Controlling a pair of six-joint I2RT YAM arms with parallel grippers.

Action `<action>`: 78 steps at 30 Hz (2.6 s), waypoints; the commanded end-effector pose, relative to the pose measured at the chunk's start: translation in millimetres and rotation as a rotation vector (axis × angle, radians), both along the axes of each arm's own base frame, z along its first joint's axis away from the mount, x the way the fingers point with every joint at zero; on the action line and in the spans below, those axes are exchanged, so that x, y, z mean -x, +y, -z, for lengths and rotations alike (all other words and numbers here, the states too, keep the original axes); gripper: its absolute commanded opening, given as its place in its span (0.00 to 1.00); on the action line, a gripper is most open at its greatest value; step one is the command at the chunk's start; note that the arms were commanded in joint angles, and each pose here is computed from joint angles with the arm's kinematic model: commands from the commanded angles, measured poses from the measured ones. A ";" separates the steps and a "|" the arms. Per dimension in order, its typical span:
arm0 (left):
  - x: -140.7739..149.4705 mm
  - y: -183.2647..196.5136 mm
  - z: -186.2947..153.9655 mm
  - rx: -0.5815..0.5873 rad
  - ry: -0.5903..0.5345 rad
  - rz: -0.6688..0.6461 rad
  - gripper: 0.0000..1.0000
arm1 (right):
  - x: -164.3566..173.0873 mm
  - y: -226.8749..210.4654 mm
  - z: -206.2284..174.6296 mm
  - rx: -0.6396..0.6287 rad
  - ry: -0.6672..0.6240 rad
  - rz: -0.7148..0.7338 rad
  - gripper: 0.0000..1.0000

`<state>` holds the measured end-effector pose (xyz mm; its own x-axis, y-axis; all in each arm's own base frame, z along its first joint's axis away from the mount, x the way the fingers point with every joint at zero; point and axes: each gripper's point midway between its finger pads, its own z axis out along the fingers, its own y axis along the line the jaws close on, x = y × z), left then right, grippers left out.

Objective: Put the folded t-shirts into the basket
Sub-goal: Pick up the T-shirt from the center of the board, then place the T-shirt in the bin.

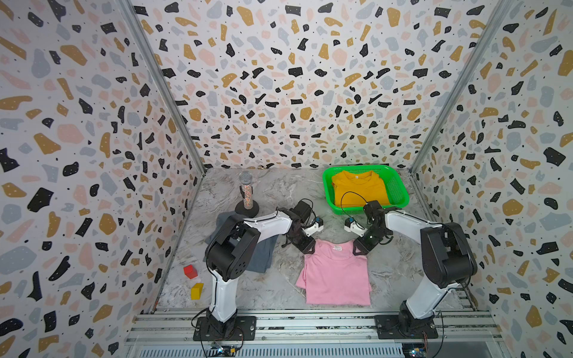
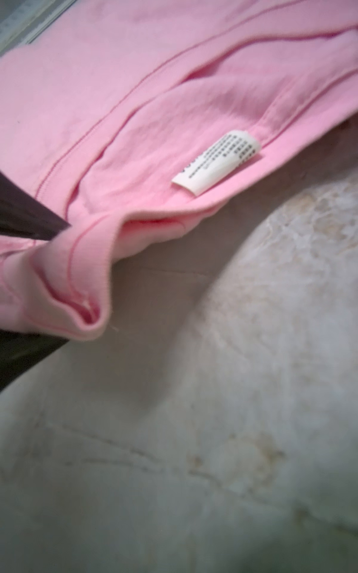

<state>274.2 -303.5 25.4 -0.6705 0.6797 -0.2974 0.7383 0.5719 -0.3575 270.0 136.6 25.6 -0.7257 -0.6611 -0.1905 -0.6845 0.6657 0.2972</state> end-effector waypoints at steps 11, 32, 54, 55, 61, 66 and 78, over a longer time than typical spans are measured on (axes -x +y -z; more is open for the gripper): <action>-11.0 -13.8 -49.1 0.176 -0.093 -0.031 0.00 | -18.8 0.0 -51.2 -0.042 -0.244 0.008 0.00; -31.6 -69.2 -188.4 0.481 -0.329 0.076 0.00 | -39.2 -47.6 -169.9 0.097 -0.674 0.099 0.00; -115.7 -139.0 -241.0 0.495 -0.477 0.019 0.00 | -113.4 -116.6 -259.3 0.324 -0.879 0.326 0.00; -122.0 -141.6 -241.5 0.489 -0.492 0.015 0.00 | -120.3 -119.2 -258.9 0.335 -0.881 0.330 0.00; -170.6 -153.6 -230.4 0.472 -0.557 -0.037 0.00 | -170.0 -134.4 -261.0 0.383 -0.912 0.364 0.00; -215.3 -153.0 -228.5 0.504 -0.599 -0.124 0.00 | -213.2 -145.8 -260.7 0.405 -0.927 0.391 0.00; -277.2 -140.8 -185.5 0.456 -0.724 -0.183 0.00 | -294.3 -152.9 -216.2 0.467 -0.927 0.385 0.00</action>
<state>525.2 -452.8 187.6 -0.3890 0.3352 -0.8581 0.7991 0.5862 -0.1333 548.9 -5.6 206.8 -0.6440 -0.5761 -0.5034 -0.3214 0.8008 -0.5054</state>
